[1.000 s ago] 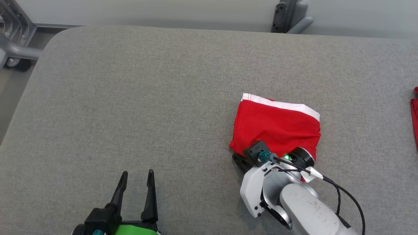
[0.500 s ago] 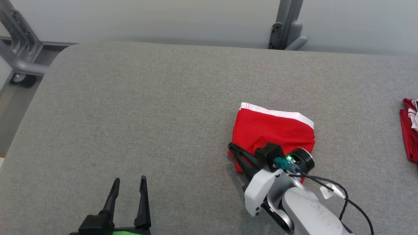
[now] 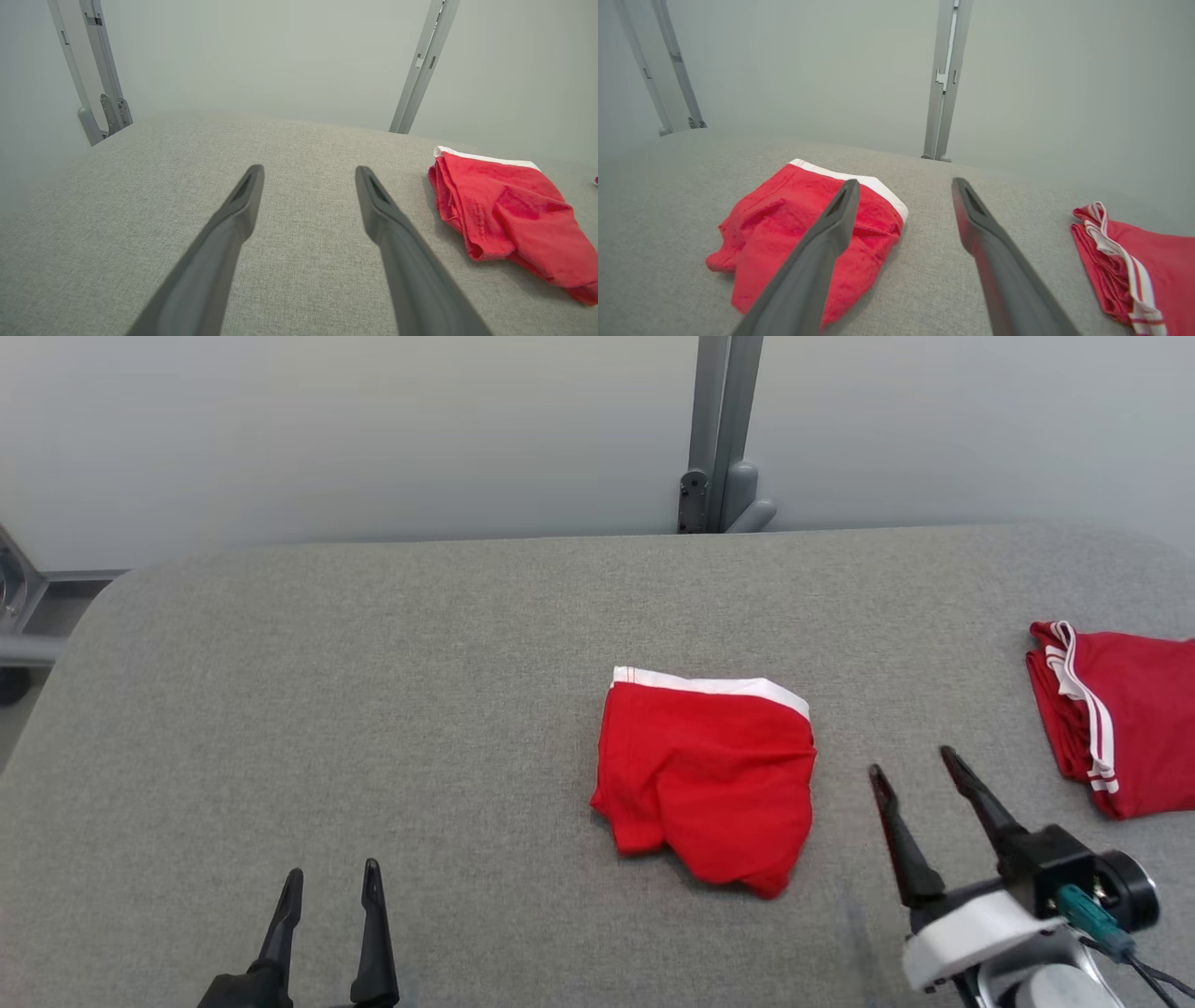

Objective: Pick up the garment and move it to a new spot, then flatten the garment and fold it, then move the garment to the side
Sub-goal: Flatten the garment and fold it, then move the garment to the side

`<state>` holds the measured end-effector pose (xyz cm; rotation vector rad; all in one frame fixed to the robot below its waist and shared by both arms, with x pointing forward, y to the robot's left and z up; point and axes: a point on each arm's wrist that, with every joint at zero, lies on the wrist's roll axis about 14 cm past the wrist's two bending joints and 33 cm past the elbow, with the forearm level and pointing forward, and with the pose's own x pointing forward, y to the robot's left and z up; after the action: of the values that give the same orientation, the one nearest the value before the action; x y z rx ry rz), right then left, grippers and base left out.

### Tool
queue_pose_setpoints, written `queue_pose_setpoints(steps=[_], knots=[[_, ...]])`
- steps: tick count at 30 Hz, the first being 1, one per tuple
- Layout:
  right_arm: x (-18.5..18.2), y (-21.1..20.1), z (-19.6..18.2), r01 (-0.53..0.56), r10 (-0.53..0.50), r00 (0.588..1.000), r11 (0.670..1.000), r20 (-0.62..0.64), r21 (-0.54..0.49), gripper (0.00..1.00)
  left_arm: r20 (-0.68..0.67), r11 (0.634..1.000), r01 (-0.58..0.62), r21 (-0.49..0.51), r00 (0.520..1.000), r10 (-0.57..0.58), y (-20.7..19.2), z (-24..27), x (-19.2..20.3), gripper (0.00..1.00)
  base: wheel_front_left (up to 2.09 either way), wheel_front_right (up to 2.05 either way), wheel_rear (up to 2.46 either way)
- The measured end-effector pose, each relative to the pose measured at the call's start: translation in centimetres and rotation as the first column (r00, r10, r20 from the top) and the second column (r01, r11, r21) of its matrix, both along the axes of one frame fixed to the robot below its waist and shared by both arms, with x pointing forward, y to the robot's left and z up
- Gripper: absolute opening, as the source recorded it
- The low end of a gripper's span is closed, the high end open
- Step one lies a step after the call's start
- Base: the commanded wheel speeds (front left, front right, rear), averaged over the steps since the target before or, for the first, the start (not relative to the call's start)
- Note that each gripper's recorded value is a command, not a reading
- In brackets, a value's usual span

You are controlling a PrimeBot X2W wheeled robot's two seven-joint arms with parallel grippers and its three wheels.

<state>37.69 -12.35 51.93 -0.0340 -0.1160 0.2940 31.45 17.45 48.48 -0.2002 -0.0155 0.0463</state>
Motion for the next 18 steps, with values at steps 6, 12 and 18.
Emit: queue_pose_setpoints(steps=[6, 12, 18], knots=[[-2.6, -5.0, -1.2, 0.150, -0.149, 0.988, 0.989, -0.033, 0.006, 1.00, 0.023, 1.000, 0.025, 0.010, 0.999, -0.025, -0.5, 0.6, 0.0, 1.00, 0.00, 0.00, 0.00], [-3.9, -6.9, -1.6, 0.219, -0.218, 0.975, 0.975, -0.048, 0.031, 1.00, 0.029, 0.999, 0.031, 0.027, 0.999, -0.032, -0.3, 0.7, -0.1, 1.00, 0.00, 0.00, 0.00], [-4.3, -6.8, -2.2, 0.239, -0.236, 0.969, 0.970, -0.071, 0.052, 1.00, 0.025, 0.999, 0.022, 0.031, 0.999, -0.023, 0.0, 0.5, -0.3, 1.00, 0.00, 0.00, 0.00]])
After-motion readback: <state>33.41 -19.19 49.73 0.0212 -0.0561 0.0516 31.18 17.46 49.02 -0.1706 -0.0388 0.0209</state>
